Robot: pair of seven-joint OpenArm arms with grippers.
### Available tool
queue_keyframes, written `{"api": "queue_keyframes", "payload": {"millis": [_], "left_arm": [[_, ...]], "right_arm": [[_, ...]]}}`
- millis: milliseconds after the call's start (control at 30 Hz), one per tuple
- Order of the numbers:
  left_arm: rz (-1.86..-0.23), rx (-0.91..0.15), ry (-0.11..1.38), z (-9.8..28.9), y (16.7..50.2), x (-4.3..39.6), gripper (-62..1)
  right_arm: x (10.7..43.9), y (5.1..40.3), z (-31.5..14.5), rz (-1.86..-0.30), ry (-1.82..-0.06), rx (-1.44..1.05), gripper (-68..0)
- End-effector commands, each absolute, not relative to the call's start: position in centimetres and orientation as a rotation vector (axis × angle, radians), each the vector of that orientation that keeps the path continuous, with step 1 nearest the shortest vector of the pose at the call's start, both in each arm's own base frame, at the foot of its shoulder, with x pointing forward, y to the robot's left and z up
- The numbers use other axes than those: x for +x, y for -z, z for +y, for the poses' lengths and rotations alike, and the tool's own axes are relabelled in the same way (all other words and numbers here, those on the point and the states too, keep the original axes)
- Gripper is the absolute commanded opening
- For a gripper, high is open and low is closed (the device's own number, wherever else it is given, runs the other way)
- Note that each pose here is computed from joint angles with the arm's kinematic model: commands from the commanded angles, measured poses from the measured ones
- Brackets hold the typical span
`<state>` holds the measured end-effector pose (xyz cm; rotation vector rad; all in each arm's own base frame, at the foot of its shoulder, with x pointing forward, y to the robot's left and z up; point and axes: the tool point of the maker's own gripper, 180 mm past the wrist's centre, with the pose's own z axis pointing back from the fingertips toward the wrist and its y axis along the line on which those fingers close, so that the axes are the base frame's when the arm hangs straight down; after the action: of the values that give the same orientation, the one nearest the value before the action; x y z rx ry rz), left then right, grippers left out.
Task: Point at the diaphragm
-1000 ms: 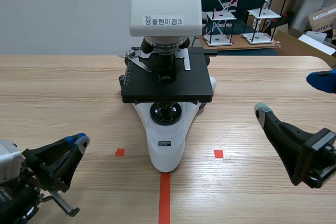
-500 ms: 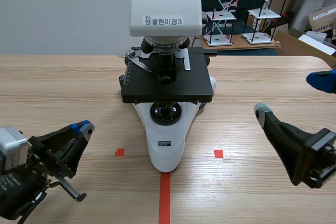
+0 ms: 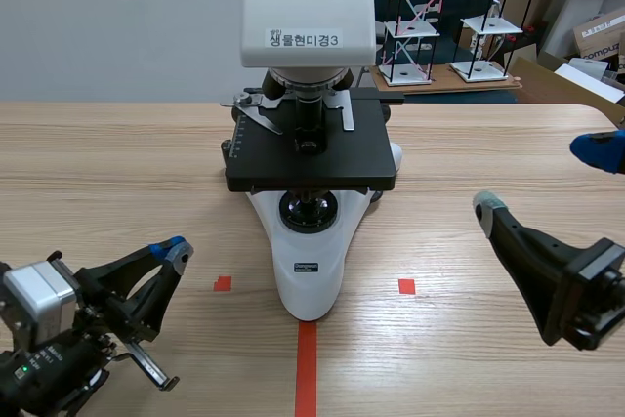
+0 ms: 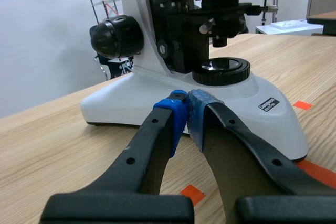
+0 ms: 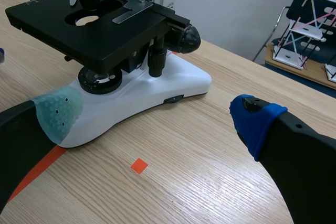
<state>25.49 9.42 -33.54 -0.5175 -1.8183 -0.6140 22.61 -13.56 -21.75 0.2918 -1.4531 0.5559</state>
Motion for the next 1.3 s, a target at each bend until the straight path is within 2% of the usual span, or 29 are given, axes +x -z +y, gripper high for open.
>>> {"api": "queue_keyframes", "payload": {"millis": [0,433,767,1267], "left_arm": [[-1.873,-0.540,0.608,9.0,32.4,25.8,-58.0],[-2.013,-0.569,0.532,9.3,30.5,26.3,-58.0],[-2.012,-0.611,0.565,8.0,30.3,26.4,-58.0],[-2.011,-0.614,0.572,7.9,30.3,26.4,-58.0]], "right_arm": [[22.7,20.9,-13.4,-1.482,-0.551,0.301,-5.4],[22.7,20.9,-13.4,-1.482,-0.551,0.301,-5.4],[22.7,20.9,-13.4,-1.482,-0.551,0.301,-5.4],[22.7,20.9,-13.4,-1.482,-0.551,0.301,-5.4]]}}
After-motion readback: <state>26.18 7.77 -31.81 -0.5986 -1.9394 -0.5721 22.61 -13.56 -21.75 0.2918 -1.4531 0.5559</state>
